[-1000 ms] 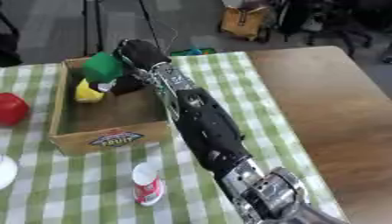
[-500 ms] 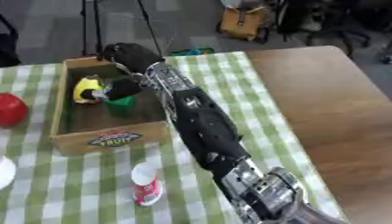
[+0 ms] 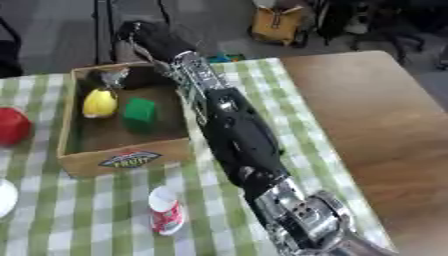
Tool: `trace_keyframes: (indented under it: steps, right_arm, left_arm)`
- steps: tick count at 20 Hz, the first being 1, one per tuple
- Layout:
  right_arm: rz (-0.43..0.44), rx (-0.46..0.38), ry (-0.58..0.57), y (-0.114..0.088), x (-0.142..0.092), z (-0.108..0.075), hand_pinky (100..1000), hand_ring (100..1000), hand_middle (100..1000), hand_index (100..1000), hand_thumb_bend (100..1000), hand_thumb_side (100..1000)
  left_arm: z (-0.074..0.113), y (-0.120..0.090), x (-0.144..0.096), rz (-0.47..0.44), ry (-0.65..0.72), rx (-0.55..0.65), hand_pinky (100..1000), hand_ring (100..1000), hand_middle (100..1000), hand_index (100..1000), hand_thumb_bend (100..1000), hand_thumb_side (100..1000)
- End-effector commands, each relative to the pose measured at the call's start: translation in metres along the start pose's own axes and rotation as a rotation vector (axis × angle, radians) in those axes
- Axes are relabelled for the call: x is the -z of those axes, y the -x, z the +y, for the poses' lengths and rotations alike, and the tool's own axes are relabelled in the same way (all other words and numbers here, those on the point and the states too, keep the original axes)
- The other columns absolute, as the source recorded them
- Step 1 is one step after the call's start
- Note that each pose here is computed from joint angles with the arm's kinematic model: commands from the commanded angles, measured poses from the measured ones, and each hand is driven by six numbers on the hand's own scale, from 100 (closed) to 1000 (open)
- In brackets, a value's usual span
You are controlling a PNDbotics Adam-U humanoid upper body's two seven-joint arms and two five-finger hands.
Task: Pick up objects on the table and place them in the box.
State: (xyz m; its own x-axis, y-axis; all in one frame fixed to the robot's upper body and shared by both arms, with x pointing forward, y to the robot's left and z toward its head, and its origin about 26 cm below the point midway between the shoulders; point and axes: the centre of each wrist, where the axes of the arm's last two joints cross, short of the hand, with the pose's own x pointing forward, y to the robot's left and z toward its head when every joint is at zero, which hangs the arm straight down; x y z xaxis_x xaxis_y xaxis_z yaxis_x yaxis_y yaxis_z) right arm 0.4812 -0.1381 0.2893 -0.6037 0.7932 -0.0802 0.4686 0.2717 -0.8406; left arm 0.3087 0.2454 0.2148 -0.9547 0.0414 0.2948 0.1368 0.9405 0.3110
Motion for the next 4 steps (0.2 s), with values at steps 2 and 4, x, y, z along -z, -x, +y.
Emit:
trace_keyframes:
  steps: [2, 4]
  right_arm:
    - [0.022, -0.042, 0.261, 0.030, 0.000, -0.075, 756, 801, 730, 799, 389, 1000]
    - [0.026, -0.048, 0.331, 0.039, -0.009, -0.088, 754, 801, 728, 798, 319, 1000]
  left_arm:
    - [0.005, -0.004, 0.004, -0.023, -0.007, 0.020, 442, 620, 668, 723, 100, 979]
    - [0.006, -0.004, 0.004, -0.023, -0.010, 0.024, 443, 620, 668, 722, 100, 977]
